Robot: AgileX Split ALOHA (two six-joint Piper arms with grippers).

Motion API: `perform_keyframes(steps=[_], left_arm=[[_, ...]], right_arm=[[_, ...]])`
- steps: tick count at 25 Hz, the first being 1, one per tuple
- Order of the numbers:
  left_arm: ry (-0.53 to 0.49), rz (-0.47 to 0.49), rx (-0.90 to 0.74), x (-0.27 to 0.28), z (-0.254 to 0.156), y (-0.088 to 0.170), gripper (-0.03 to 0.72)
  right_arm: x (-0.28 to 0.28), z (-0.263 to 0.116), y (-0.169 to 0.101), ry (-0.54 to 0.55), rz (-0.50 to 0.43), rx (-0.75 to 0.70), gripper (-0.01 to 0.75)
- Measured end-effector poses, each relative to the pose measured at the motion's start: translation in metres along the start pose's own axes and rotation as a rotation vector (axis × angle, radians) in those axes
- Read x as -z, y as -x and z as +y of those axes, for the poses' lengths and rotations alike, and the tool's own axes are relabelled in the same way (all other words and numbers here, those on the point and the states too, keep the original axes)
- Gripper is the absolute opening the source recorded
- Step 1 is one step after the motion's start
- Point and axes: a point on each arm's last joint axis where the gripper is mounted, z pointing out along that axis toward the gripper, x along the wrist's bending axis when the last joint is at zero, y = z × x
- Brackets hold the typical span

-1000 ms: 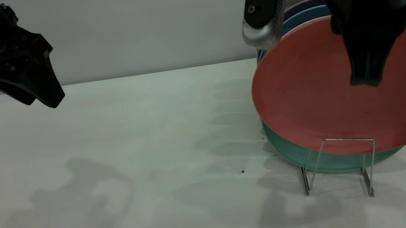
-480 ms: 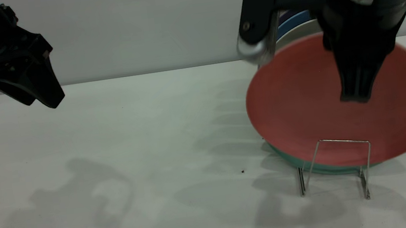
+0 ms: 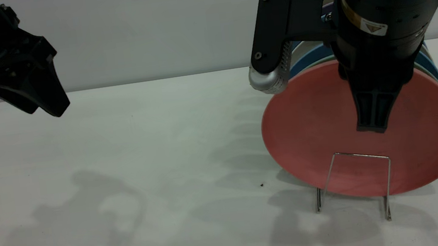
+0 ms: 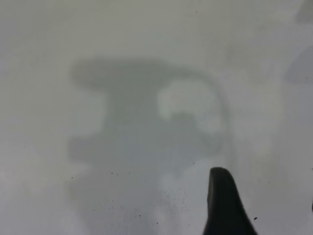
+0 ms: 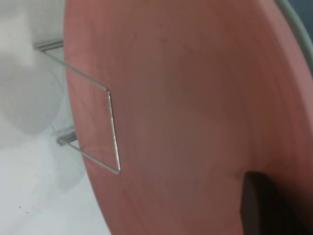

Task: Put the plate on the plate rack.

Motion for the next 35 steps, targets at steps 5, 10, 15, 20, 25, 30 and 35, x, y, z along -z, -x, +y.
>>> perform_keyframes(steps=[5, 10, 15, 20, 25, 30, 35], left_arm=[[0.000, 0.000, 0.000, 0.000, 0.000, 0.000, 0.454], [0.000, 0.000, 0.000, 0.000, 0.000, 0.000, 0.454], [0.000, 0.000, 0.000, 0.000, 0.000, 0.000, 0.454], [0.000, 0.000, 0.000, 0.000, 0.000, 0.000, 0.454], [0.009, 0.003, -0.005, 0.003, 0.000, 0.000, 0.454], [0.088, 0.023, -0.041, 0.032, 0.000, 0.005, 0.454], [0.197, 0.048, -0.063, 0.074, -0.005, 0.013, 0.454]], right_arm=[[0.000, 0.000, -0.002, -0.001, 0.019, -0.019, 0.271], [0.000, 0.000, -0.003, -0.005, 0.029, -0.030, 0.386], [0.006, -0.003, 0.002, -0.005, 0.020, -0.061, 0.394], [0.035, -0.010, 0.019, 0.071, 0.001, -0.151, 0.394], [0.063, -0.021, 0.032, 0.134, 0.008, -0.249, 0.394], [0.079, -0.037, 0.047, 0.154, 0.036, -0.379, 0.390], [0.086, -0.064, 0.069, 0.139, 0.049, -0.512, 0.390]])
